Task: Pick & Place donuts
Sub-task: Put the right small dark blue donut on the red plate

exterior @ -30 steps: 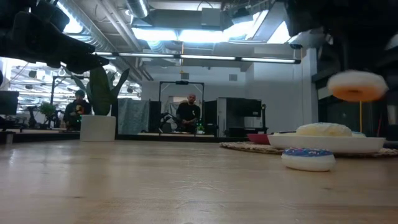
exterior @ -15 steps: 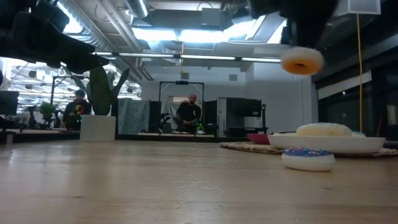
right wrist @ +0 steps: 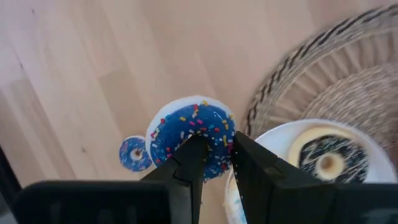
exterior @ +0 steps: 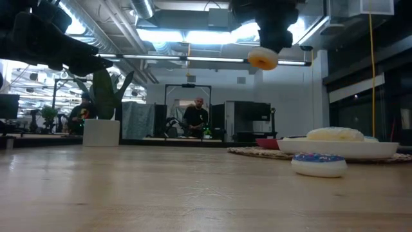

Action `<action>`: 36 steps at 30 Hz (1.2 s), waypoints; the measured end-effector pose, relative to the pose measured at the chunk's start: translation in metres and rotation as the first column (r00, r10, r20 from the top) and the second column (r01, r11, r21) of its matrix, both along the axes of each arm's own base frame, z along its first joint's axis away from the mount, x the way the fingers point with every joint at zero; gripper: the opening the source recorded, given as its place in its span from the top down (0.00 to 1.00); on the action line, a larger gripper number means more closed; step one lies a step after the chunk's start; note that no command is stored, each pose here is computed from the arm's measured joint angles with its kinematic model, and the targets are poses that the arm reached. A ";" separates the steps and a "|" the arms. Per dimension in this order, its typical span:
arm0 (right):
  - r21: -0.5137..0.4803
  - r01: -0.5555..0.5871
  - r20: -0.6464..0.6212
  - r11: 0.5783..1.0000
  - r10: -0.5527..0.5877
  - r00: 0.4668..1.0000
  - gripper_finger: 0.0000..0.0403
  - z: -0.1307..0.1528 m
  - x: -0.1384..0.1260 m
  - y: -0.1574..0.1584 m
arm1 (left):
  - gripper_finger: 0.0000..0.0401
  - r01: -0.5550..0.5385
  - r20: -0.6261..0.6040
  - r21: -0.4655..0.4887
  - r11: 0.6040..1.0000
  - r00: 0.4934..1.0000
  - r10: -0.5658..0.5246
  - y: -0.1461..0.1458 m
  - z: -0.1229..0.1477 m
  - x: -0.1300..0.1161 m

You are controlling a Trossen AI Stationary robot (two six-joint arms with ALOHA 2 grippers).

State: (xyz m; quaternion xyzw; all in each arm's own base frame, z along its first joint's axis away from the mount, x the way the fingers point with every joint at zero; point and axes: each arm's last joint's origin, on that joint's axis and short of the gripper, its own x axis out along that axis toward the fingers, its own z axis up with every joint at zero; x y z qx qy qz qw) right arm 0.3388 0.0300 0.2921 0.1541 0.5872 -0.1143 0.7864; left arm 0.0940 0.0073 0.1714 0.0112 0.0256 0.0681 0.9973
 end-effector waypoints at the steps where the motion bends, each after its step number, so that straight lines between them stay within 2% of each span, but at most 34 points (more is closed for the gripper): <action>1: -0.003 0.000 0.005 1.000 0.000 1.000 0.80 0.001 0.001 -0.004 | 0.12 0.000 0.000 0.000 1.000 1.000 0.000 0.000 0.000 0.000; 14: -0.034 0.073 -0.005 0.997 -0.073 0.997 0.80 0.007 -0.001 -0.054 | 0.12 0.000 0.000 0.000 1.000 1.000 0.000 0.000 0.000 0.000; 27: -0.110 -0.020 -0.026 0.994 0.017 1.000 0.80 0.007 -0.010 -0.114 | 0.12 0.000 -0.001 0.000 1.000 1.000 0.000 0.000 0.000 0.000; 36: -0.131 -0.091 -0.116 0.987 0.076 0.990 0.80 0.005 -0.032 -0.157 | 0.12 0.000 0.000 0.000 1.000 1.000 0.000 0.000 0.000 0.000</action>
